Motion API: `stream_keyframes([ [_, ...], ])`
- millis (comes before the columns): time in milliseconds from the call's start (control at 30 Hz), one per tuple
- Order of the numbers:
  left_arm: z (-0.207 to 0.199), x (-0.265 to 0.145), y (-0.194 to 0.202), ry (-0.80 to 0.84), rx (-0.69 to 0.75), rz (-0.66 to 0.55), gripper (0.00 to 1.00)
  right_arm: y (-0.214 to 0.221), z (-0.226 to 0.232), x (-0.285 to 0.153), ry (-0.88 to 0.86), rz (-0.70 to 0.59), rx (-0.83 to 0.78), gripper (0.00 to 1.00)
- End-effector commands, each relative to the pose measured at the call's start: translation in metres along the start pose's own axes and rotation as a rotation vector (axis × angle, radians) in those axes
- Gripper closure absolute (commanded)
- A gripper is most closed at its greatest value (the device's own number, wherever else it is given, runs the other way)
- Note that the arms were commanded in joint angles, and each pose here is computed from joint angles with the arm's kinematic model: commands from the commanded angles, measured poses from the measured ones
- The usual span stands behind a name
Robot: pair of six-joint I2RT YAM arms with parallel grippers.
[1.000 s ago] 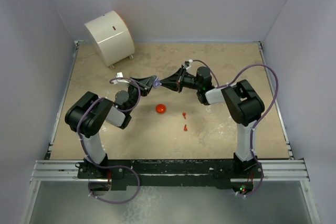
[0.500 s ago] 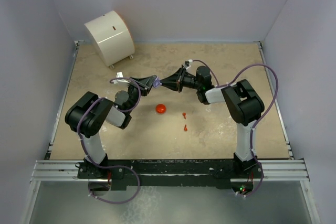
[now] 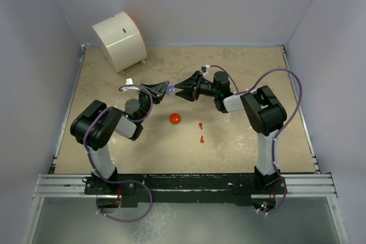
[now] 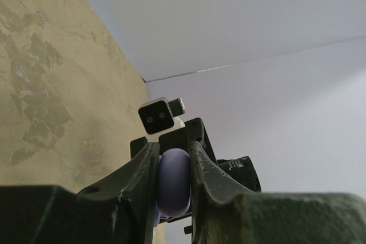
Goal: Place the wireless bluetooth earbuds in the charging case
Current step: Place the earbud in the charging case.
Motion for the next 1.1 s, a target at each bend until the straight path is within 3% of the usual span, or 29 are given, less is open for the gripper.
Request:
stream_keyframes([
  [0,-0.029,-0.001,-0.003,0.139,-0.027,-0.028,1.0,-0.008,0.015,0.0,-0.048,0.005,-0.076,0.44],
  [167,-0.026,-0.001,-0.004,0.094,-0.06,-0.046,1.0,-0.014,0.02,-0.005,-0.047,-0.019,-0.125,0.34],
  [333,-0.027,-0.001,-0.007,-0.021,-0.073,-0.077,1.0,-0.025,0.028,-0.008,0.03,-0.105,-0.293,0.28],
  [600,-0.037,-0.014,-0.015,-0.188,-0.006,-0.166,1.0,-0.042,0.046,-0.02,0.284,-0.309,-0.622,0.24],
  [733,-0.035,-0.024,-0.018,-0.209,-0.01,-0.2,1.0,-0.046,0.048,-0.032,0.501,-0.391,-0.755,0.23],
  [933,-0.025,-0.021,-0.017,-0.222,-0.031,-0.219,1.0,-0.014,0.054,-0.022,0.799,-0.461,-0.952,0.01],
  [1067,-0.024,-0.012,-0.015,-0.206,-0.043,-0.217,1.0,0.008,0.047,-0.02,0.874,-0.471,-0.987,0.0],
])
Point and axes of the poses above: each gripper's point midway between its finger pads, its own x axis out along the fingers, its own z axis along the line the jaws close on, y = z × x, the point moved 10 cm from there along -x, back along the fingers, and after that the axes turned 9 degrees about -x, right-handed, at the moved point
